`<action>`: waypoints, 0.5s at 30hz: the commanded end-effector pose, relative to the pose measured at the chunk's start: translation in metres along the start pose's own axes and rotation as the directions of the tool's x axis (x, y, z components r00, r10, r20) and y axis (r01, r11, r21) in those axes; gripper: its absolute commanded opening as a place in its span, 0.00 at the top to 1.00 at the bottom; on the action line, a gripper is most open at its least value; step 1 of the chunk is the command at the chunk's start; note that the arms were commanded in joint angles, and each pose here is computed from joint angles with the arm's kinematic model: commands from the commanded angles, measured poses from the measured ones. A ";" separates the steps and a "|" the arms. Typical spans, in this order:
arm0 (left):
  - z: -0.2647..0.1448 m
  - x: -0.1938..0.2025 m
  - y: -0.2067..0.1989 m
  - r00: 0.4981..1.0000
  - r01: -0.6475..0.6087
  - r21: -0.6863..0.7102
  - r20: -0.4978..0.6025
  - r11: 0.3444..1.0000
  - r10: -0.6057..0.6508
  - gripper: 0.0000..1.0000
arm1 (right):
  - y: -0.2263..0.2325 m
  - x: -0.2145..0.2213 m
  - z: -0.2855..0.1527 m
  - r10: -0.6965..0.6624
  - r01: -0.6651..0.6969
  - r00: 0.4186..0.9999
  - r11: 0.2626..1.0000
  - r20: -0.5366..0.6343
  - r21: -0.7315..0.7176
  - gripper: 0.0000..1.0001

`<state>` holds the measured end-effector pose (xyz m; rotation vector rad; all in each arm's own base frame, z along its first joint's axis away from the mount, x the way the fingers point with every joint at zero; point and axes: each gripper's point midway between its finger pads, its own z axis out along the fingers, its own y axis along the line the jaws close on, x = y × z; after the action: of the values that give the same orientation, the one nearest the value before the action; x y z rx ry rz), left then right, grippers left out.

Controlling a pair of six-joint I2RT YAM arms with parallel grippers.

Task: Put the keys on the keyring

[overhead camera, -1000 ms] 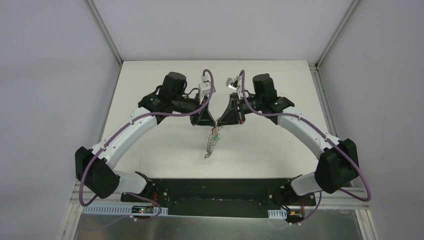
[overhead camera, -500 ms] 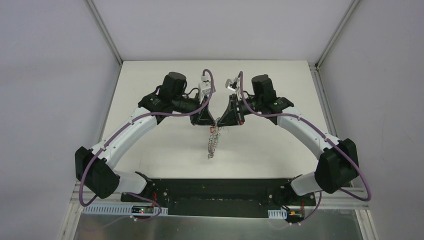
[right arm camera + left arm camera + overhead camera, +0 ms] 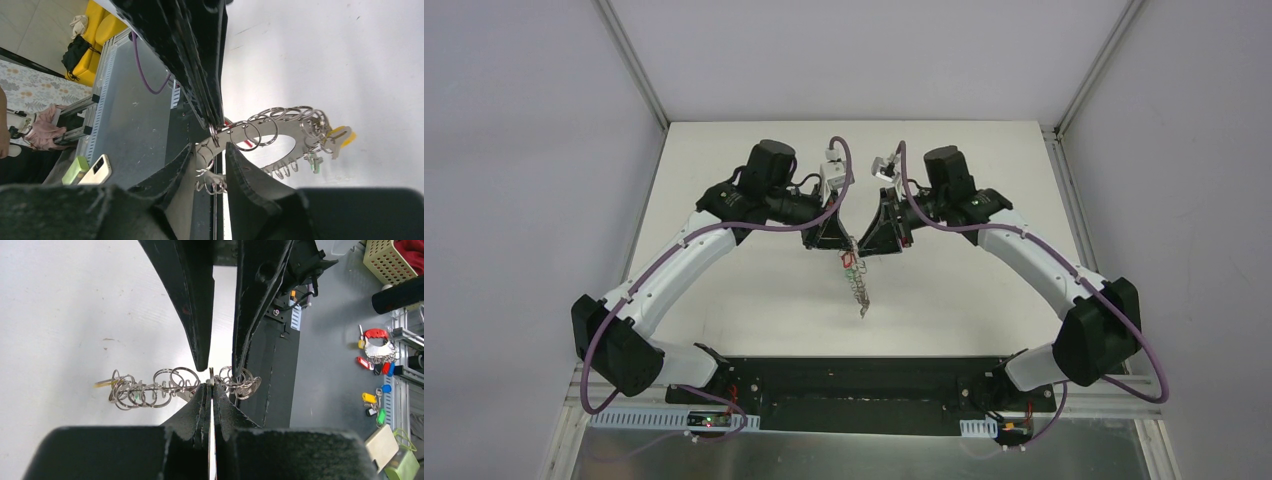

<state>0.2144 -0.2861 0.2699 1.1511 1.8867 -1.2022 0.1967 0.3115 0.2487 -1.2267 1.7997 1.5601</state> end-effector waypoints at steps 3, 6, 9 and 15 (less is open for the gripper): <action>-0.005 -0.008 -0.014 0.999 -0.031 0.047 0.024 0.998 0.030 1.00 | 0.013 -0.025 -0.011 -0.103 0.103 0.994 0.995 0.034 0.002 0.67; -0.005 -0.010 -0.017 0.999 -0.023 0.057 0.031 0.998 0.022 1.00 | 0.013 -0.024 -0.010 -0.097 0.098 0.995 0.995 0.034 -0.007 0.67; -0.004 -0.011 -0.018 0.999 -0.017 0.062 0.031 0.998 0.015 1.00 | 0.013 -0.025 -0.008 -0.083 0.084 0.996 0.996 0.039 -0.021 0.67; -0.002 -0.007 -0.018 1.000 -0.006 0.068 0.020 0.998 0.005 1.00 | 0.014 -0.025 -0.003 -0.076 0.077 0.997 0.996 0.033 -0.034 0.67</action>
<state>0.2095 -0.2853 0.2681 1.1531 1.9070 -1.2214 0.2007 0.3112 0.2598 -1.2289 1.7737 1.5494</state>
